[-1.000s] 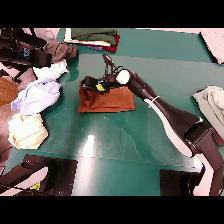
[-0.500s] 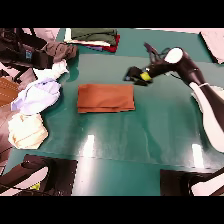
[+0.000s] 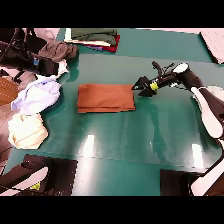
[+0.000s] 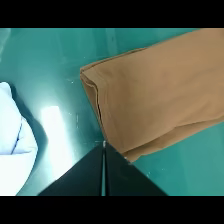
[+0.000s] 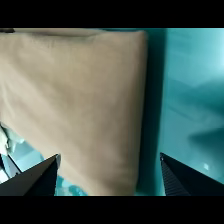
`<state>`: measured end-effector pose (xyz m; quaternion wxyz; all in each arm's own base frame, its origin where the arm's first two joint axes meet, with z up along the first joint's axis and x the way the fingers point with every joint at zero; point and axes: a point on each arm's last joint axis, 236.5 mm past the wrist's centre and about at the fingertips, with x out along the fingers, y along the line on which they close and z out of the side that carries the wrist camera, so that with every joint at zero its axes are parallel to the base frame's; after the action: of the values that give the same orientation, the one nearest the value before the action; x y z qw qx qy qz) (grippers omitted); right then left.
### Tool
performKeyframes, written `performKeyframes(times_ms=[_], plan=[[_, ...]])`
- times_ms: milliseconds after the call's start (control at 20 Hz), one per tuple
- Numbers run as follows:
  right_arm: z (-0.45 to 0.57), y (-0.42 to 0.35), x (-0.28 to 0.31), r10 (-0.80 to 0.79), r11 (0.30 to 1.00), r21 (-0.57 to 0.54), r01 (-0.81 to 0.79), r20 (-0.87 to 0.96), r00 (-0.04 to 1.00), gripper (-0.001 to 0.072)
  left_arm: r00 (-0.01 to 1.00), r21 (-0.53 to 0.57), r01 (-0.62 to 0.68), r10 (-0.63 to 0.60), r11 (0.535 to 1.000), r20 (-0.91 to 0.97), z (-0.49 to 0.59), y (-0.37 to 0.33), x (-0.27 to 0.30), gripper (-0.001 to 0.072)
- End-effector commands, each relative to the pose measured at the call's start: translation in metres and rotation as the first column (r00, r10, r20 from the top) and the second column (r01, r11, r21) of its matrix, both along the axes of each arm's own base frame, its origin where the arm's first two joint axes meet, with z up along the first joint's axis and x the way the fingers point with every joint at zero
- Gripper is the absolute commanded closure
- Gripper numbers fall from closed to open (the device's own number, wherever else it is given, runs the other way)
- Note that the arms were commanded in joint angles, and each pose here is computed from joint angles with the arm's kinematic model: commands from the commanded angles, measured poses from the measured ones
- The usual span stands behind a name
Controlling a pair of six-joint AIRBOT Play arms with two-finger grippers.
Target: Fold the shirts.
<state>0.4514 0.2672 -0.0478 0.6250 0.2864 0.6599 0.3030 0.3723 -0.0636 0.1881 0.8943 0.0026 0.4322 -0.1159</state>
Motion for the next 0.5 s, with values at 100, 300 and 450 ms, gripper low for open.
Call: performKeyframes(times_ms=[100, 300, 450], plan=[[-0.02, 0.027, -0.017, 0.067, 0.997, 0.024, -0.067, -0.039, 0.997, 0.0003, 1.0, -0.005, -0.001, 0.001, 1.0, -0.002, -0.001, -0.001, 0.0, 0.0679], [-0.008, 0.058, -0.019, 0.068, 0.994, 0.088, -0.067, -0.013, 0.998, 0.0003, 1.0, -0.008, -0.004, 0.004, 1.0, 0.02, 0.002, -0.001, 0.004, 0.0679], [-0.004, 0.08, -0.016, 0.044, 0.993, 0.111, -0.047, 0.024, 0.999, 0.0031, 1.0, -0.009, -0.005, 0.006, 1.0, 0.029, 0.004, -0.001, 0.006, 0.0679]])
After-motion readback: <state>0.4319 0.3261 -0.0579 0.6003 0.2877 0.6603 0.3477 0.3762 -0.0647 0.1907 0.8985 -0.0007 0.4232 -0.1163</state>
